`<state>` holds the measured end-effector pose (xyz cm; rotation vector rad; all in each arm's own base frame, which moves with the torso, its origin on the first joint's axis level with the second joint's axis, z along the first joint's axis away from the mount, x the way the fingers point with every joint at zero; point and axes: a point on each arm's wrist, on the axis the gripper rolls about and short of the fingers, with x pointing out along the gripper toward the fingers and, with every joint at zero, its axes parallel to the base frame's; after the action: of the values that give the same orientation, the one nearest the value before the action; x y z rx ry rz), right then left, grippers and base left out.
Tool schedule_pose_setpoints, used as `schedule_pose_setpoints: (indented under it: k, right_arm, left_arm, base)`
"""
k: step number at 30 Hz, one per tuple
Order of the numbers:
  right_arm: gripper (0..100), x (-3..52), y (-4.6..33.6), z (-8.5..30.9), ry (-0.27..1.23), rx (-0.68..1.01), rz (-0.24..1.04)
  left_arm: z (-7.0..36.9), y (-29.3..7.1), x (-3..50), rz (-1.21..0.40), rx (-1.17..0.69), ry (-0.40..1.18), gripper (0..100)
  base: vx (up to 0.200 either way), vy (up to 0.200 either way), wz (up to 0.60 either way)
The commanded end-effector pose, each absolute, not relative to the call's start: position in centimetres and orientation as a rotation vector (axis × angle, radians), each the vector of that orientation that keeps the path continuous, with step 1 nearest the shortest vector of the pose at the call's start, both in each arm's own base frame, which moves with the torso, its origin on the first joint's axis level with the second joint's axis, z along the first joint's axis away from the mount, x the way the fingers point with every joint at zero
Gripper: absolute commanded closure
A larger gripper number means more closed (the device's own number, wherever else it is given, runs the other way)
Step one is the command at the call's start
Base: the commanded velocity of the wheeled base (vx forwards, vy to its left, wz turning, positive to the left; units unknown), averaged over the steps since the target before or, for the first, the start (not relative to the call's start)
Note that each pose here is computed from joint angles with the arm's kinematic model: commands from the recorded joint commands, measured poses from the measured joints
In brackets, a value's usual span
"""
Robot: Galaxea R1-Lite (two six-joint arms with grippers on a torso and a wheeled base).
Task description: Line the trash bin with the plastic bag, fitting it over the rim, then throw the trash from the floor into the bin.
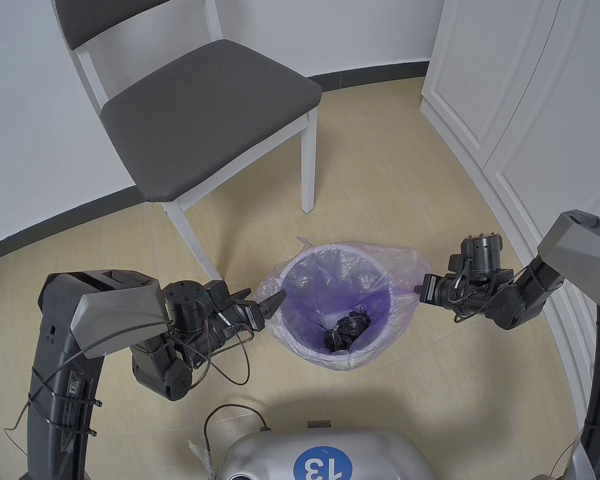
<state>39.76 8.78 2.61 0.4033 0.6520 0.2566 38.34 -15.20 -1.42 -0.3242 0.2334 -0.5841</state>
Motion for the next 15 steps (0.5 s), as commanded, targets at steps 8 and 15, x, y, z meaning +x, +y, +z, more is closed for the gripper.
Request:
schedule_pose_setpoints:
  k: [8,15]
  right_arm:
    - [100,39.8,8.5,2.6,0.652,0.405,0.250]
    - [100,40.7,6.5,1.3,0.665,0.392,0.202]
  left_arm:
    - [-2.1,-13.9,39.3,-0.545,-0.329,0.226,100]
    - [-4.1,-12.2,39.8,-0.497,-0.324,0.266,100]
  base:
    - [0.000,0.000,0.00]
    - [0.000,0.000,0.00]
